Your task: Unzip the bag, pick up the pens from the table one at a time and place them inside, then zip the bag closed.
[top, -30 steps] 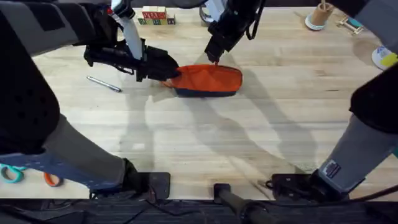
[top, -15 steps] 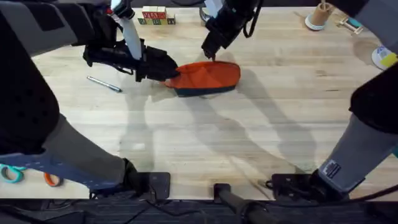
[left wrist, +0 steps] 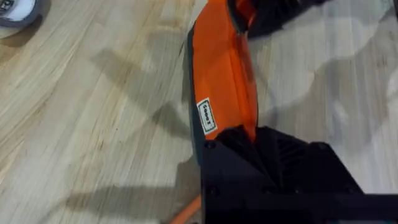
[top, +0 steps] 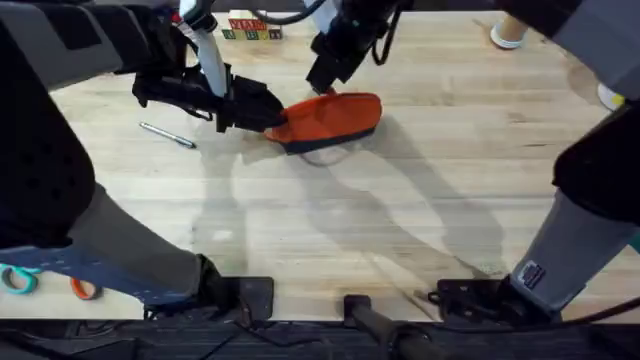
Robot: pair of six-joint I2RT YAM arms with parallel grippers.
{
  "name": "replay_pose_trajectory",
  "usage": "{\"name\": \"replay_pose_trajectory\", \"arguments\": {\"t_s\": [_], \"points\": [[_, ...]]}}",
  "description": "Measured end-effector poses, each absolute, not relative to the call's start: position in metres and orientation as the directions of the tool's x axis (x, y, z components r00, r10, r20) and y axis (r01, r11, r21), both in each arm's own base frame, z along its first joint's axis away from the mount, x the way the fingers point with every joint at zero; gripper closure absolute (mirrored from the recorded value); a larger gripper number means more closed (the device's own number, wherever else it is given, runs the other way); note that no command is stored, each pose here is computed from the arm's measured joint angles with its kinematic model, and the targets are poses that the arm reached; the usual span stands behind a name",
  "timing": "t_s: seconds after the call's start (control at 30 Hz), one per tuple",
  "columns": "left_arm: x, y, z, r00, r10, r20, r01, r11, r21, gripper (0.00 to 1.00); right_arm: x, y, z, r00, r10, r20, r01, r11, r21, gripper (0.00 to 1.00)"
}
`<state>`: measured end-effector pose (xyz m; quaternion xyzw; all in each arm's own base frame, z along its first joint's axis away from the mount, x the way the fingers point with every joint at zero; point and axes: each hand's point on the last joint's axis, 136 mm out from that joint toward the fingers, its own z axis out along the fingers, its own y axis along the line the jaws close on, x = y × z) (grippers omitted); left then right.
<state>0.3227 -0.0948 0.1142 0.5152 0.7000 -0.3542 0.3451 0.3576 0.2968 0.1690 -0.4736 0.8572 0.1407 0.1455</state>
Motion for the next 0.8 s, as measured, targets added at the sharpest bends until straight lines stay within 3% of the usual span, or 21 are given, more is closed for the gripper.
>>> {"name": "replay_pose_trajectory", "arguments": {"t_s": [0.3,0.8], "points": [[0.323,-0.094,0.113,-0.231,0.483,-0.845,0.966,0.218,-0.140,0.960,0.349,0.325,0.147,-0.471,-0.798,-0.376,-0.879,0.460,0.124,0.970],[0.323,-0.095,0.113,-0.231,0.483,-0.845,0.966,0.218,-0.140,0.960,0.347,0.361,0.158,-0.393,-0.790,-0.471,-0.912,0.399,0.094,0.970]]}}
